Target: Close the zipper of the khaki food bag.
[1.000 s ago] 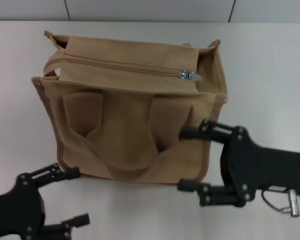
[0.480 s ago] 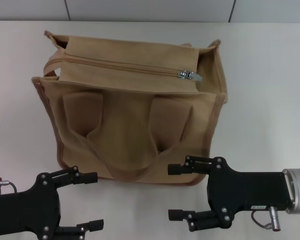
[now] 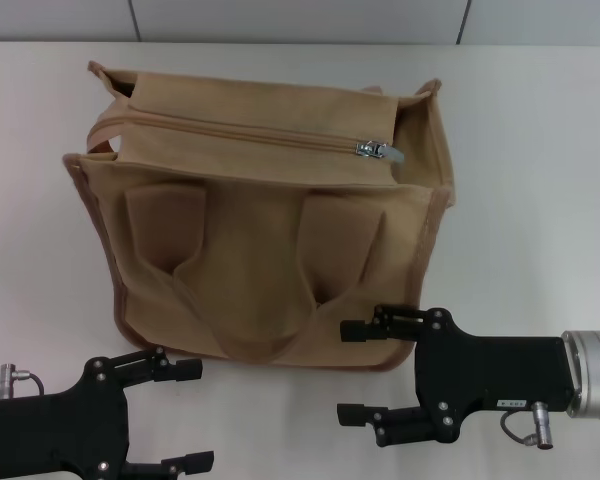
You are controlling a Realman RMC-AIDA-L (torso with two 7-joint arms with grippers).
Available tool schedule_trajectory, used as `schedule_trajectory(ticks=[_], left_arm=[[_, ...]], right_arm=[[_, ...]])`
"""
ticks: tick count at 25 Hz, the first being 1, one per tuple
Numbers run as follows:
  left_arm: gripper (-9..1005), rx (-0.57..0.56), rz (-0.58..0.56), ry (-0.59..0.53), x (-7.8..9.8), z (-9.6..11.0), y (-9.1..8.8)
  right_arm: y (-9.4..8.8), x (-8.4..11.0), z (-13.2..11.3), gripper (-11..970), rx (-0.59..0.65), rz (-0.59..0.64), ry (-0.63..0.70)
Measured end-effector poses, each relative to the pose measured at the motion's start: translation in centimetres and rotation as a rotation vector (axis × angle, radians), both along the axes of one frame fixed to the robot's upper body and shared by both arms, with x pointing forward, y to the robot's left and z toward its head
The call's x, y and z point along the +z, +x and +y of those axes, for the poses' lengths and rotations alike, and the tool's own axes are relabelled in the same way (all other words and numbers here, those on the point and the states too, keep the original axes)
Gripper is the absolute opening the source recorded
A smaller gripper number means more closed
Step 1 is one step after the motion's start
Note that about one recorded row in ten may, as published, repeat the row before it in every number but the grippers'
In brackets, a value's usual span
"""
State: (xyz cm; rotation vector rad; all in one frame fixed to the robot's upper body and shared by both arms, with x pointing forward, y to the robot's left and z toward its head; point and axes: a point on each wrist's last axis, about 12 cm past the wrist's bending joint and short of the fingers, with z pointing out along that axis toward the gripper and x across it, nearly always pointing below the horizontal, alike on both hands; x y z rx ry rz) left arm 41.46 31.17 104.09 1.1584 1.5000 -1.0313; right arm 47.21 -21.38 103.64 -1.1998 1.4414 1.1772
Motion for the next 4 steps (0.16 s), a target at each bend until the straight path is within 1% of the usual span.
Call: schedule_trajectory(ticks=[4], left_arm=[[832, -0.001, 0.000, 0.000, -0.01, -0.02, 0.00]], right_arm=[[0.00, -0.06, -0.02, 799, -0.004, -0.001, -0.004]])
